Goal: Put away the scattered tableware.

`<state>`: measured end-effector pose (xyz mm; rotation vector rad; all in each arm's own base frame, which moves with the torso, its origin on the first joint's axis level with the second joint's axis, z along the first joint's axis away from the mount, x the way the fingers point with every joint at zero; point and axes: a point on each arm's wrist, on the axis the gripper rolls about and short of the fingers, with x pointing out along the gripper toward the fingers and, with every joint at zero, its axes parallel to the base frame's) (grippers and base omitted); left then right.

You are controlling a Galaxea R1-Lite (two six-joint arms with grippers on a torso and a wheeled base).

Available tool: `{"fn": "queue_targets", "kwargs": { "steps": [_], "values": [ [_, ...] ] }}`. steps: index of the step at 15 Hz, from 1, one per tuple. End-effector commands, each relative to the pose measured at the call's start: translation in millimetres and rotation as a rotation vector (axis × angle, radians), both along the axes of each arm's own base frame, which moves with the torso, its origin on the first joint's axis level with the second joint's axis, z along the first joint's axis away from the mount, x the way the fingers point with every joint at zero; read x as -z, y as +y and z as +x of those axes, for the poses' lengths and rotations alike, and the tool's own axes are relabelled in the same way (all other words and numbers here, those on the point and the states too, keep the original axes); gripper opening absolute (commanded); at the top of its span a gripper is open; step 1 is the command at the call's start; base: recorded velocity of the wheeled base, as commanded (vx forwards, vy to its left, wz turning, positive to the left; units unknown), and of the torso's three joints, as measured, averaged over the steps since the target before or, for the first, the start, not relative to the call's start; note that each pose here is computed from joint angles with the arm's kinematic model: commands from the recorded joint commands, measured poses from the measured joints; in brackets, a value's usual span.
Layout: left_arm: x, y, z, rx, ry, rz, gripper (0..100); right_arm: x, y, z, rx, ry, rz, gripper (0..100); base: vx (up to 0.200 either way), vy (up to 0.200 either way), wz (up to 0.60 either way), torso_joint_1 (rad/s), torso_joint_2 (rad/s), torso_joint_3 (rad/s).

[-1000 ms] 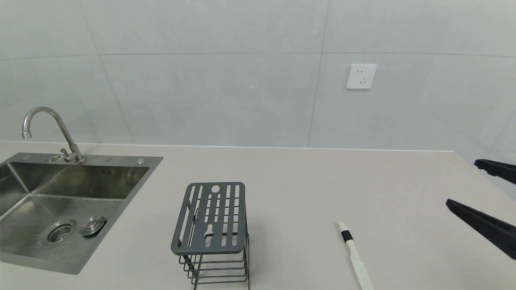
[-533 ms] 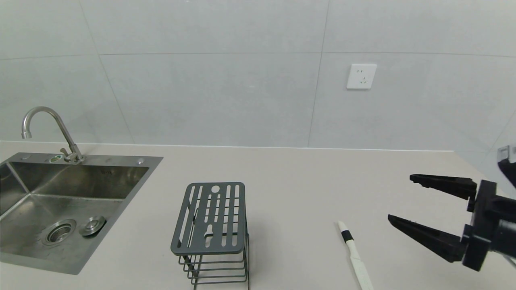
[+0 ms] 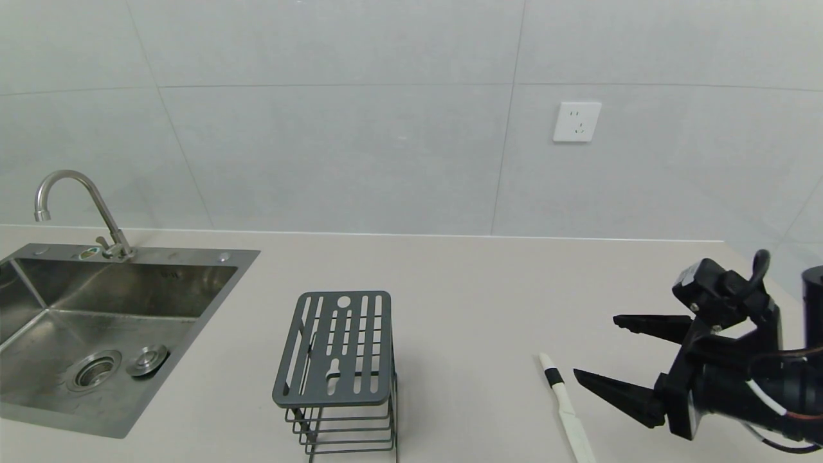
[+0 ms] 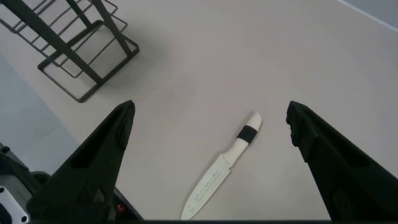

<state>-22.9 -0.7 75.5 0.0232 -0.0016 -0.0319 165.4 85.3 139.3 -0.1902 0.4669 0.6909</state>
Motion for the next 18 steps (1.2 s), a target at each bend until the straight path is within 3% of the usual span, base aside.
{"fn": "queue_targets", "kwargs": {
  "steps": [1,3,6,18],
  "values": [
    [0.0,0.0,0,0.000,0.001,0.000,100,8,5,7,0.006,0.038,-0.013,100,0.000,0.000,0.00,0.000,0.00,0.000],
    [0.0,0.0,0,0.000,0.001,0.000,100,7,12,6,0.014,0.059,0.007,100,0.000,0.000,0.00,0.000,0.00,0.000],
    [0.0,0.0,0,0.000,0.001,0.000,100,15,32,-2,0.193,0.164,0.059,100,0.000,0.000,0.00,0.000,0.00,0.000],
    [0.0,0.0,0,0.000,0.001,0.000,100,70,33,4,0.317,0.456,-0.121,100,0.000,0.000,0.00,0.000,0.00,0.000]
  ]
}}
